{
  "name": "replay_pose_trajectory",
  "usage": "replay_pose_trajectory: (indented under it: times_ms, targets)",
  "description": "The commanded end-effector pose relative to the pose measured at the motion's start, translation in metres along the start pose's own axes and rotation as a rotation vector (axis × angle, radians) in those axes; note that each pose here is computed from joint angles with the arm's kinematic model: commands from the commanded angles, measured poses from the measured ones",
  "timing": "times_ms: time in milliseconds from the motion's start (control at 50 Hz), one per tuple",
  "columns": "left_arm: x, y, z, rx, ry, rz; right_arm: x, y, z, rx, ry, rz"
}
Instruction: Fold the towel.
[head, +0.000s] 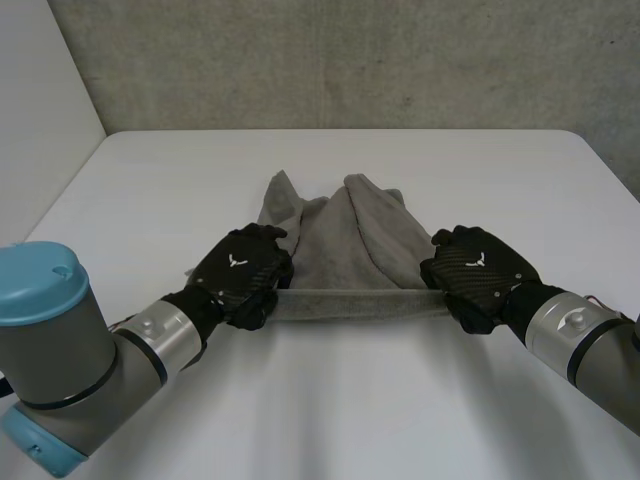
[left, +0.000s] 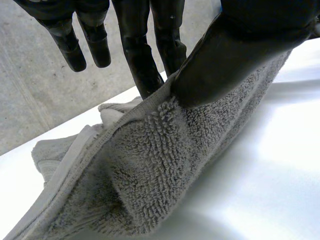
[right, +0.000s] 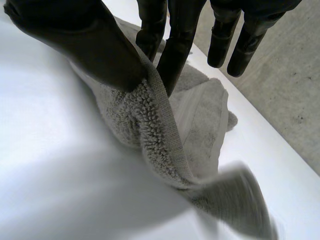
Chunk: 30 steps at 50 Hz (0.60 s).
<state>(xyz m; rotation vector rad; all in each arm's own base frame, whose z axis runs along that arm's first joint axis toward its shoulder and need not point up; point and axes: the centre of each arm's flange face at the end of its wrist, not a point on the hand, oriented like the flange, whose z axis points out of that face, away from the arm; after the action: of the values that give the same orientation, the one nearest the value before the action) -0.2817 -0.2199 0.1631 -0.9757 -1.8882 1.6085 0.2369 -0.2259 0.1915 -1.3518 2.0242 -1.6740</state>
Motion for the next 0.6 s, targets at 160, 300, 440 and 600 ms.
replay_pose_trajectory:
  times_ms: [160,300,440,600]
  targets:
    - [0.002,0.003,-0.005,-0.040,0.008,-0.023,0.002,0.008,-0.001,-0.027,0.002,0.044]
    - [-0.001,0.014,-0.004,-0.075,0.001,-0.041,0.000,0.006,-0.001,-0.026,0.000,0.146]
    - [-0.001,0.027,0.003,-0.107,0.008,-0.054,0.001,0.005,-0.001,-0.019,0.001,0.168]
    - [-0.026,0.035,0.009,-0.122,-0.063,0.002,0.000,0.006,-0.001,-0.026,0.001,0.166]
